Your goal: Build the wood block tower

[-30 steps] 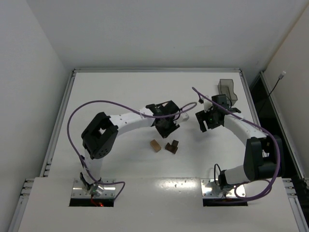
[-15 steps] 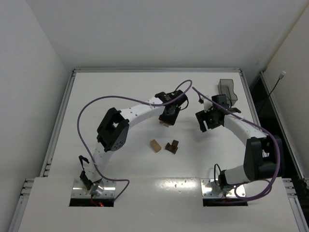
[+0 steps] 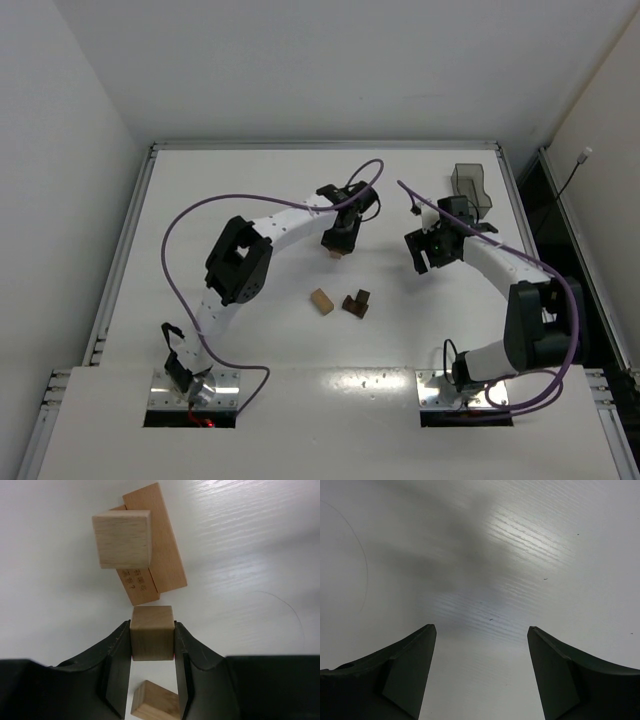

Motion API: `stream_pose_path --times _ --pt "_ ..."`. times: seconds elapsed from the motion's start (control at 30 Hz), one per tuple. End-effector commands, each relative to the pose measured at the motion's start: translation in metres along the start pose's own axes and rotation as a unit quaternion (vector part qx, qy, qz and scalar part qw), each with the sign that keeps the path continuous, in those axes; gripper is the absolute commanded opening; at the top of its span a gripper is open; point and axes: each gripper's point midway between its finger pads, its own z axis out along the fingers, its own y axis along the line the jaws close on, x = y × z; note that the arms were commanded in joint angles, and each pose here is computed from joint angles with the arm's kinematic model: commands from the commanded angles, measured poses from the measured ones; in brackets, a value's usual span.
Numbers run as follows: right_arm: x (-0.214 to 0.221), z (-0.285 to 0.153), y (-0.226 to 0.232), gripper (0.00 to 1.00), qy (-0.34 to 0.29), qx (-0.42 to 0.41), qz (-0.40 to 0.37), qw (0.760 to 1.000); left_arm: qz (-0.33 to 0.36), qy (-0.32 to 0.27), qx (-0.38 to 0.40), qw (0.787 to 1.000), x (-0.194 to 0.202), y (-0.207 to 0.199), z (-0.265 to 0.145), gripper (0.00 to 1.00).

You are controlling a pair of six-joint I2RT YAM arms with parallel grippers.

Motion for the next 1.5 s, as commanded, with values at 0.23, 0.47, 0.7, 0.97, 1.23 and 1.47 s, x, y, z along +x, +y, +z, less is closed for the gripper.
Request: stream_pose_path --times 0.23,0.47,0.7,0.97,1.23,1.47 --pt "-0.012 0.003 -0.003 0.71 -0.014 0.0 0.005 1.0 -0.039 -0.008 0.036 0.999 -0.024 -0.001 0.007 0.0" --pt "-0.014 0.004 -0.004 0.71 -0.014 0.0 0.005 1.0 -0.052 -0.025 0.081 0.995 -0.039 -0.014 0.0 0.0" --pt "-0.015 0.004 -0.004 0.71 -0.014 0.0 0.005 1.0 -0.079 -0.029 0.067 0.994 -0.04 -0.012 0.003 0.0" --pt "-0.015 0.004 -0.004 0.71 -0.014 0.0 0.005 1.0 -0.118 -0.019 0.058 0.991 -0.032 -0.011 0.011 0.0" --pt "-0.015 0.004 -0.004 0.71 -0.014 0.0 0.005 1.0 -0.152 -0.048 0.018 0.987 -0.039 0.005 0.008 0.0" --pt "-0.013 0.006 -0.004 0.71 -0.01 -0.002 0.006 1.0 -0.154 -0.06 0.008 0.986 -0.044 0.009 0.004 0.0"
